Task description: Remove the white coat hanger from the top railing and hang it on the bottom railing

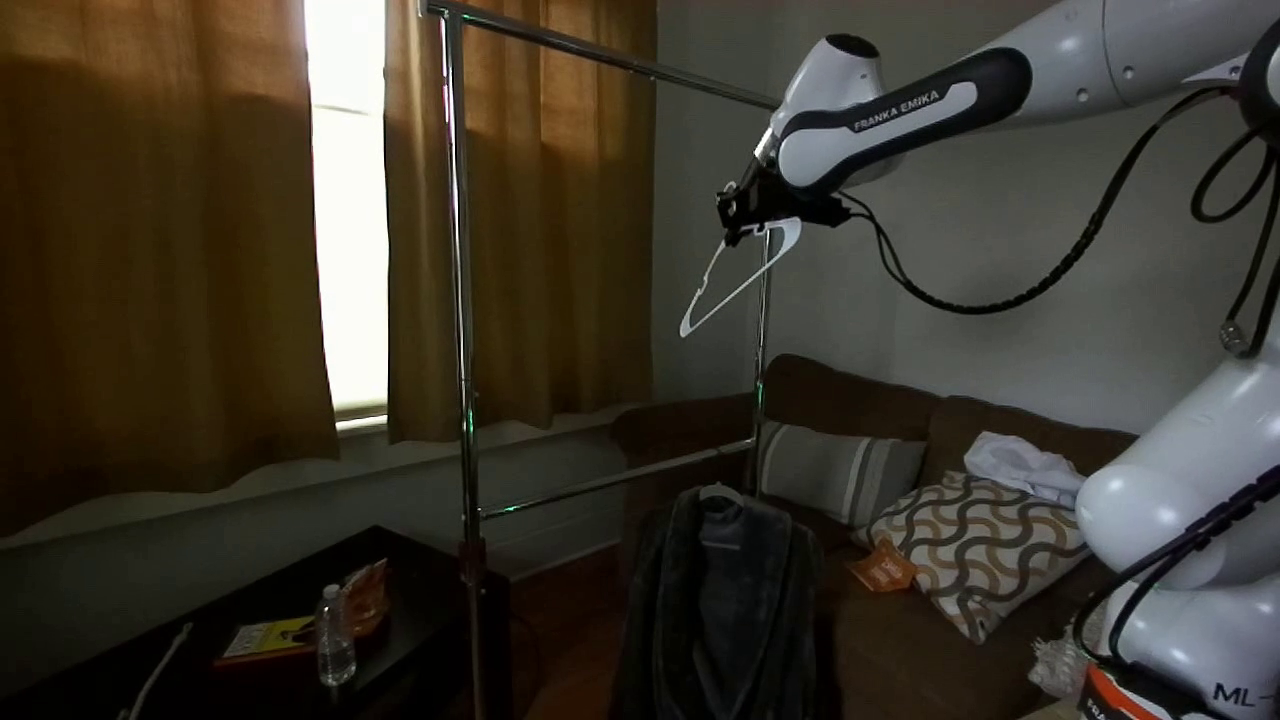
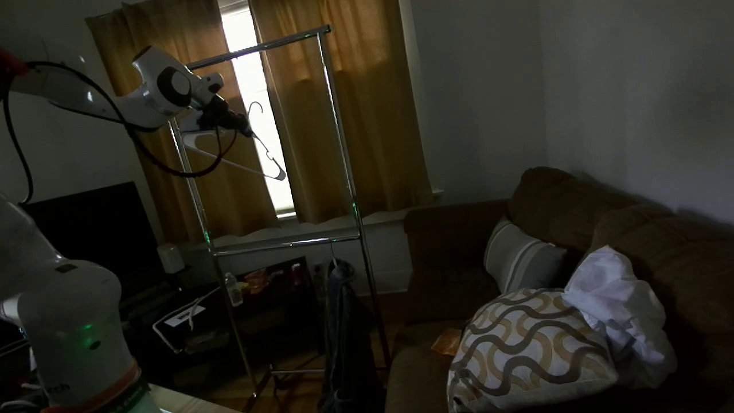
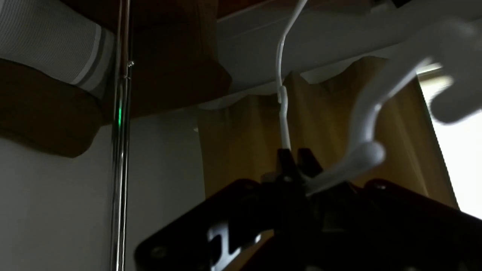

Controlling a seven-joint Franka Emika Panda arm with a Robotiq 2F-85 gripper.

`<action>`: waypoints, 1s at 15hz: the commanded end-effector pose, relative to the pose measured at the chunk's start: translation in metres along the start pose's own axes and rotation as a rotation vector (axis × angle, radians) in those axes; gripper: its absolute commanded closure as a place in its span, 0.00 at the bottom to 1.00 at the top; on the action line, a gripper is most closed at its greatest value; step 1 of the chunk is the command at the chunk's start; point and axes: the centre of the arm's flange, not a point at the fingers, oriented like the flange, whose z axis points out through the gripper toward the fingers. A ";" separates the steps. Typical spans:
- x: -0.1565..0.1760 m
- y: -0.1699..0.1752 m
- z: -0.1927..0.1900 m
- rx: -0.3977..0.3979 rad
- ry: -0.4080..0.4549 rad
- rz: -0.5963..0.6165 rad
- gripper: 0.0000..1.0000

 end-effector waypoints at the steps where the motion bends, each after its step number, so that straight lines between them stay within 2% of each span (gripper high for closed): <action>1: 0.000 0.000 0.000 0.000 0.000 0.000 0.92; 4: 0.000 0.000 0.001 0.000 0.000 0.000 0.92; 5: 0.000 0.000 0.001 0.000 0.000 0.000 0.98; 6: -0.002 0.003 0.014 0.001 -0.026 0.013 0.98; 9: -0.014 0.006 0.037 0.004 -0.112 0.040 0.98; 11: -0.021 0.010 0.052 0.004 -0.192 0.065 0.98; 15: -0.043 0.016 0.081 0.055 -0.375 0.141 0.98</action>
